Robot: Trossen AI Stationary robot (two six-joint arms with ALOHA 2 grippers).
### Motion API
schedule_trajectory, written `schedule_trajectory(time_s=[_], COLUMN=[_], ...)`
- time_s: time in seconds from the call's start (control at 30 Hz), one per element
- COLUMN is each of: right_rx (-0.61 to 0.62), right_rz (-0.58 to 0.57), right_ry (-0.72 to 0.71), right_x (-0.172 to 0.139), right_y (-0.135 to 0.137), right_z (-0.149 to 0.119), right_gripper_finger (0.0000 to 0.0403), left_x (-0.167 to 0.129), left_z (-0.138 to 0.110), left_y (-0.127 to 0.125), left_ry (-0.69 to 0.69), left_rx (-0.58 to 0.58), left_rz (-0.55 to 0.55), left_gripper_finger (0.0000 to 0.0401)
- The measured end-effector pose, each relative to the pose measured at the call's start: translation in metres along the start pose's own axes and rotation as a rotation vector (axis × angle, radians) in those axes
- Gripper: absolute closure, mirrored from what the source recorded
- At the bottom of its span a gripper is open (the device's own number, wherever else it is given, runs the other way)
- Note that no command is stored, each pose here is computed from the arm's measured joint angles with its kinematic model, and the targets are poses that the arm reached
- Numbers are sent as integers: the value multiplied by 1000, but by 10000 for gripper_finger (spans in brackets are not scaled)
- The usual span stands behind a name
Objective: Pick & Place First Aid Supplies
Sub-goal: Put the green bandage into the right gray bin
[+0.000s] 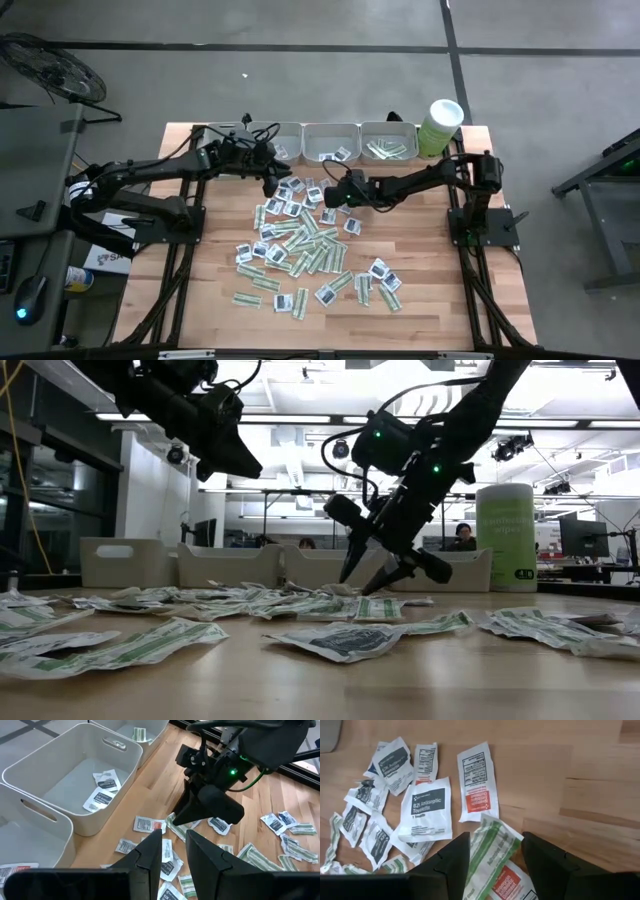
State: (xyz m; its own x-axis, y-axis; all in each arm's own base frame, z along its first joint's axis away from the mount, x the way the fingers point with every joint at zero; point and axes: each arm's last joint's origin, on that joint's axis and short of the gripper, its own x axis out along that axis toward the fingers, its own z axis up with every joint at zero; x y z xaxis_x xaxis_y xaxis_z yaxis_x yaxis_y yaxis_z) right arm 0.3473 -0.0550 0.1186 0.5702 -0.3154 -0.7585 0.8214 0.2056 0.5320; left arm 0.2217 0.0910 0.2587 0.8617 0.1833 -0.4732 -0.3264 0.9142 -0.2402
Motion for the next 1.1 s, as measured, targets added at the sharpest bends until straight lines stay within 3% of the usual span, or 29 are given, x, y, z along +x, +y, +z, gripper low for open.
schedule_trajectory(time_s=[0.53,0.83,1.1], right_rx=[-44,-51,-96], right_rz=[0,78,170], right_ry=[5,16,-18], right_x=[1,-4,-39], right_y=[-1,7,24], right_z=[2,5,14], right_gripper_finger=[394,402,402], left_x=[0,0,0], left_z=[-2,-2,-3], left_y=[0,0,-1], left_ry=[23,28,33], left_rx=[-4,-5,-13], left_rz=[-1,-29,-48], left_gripper_finger=[314,314,314])
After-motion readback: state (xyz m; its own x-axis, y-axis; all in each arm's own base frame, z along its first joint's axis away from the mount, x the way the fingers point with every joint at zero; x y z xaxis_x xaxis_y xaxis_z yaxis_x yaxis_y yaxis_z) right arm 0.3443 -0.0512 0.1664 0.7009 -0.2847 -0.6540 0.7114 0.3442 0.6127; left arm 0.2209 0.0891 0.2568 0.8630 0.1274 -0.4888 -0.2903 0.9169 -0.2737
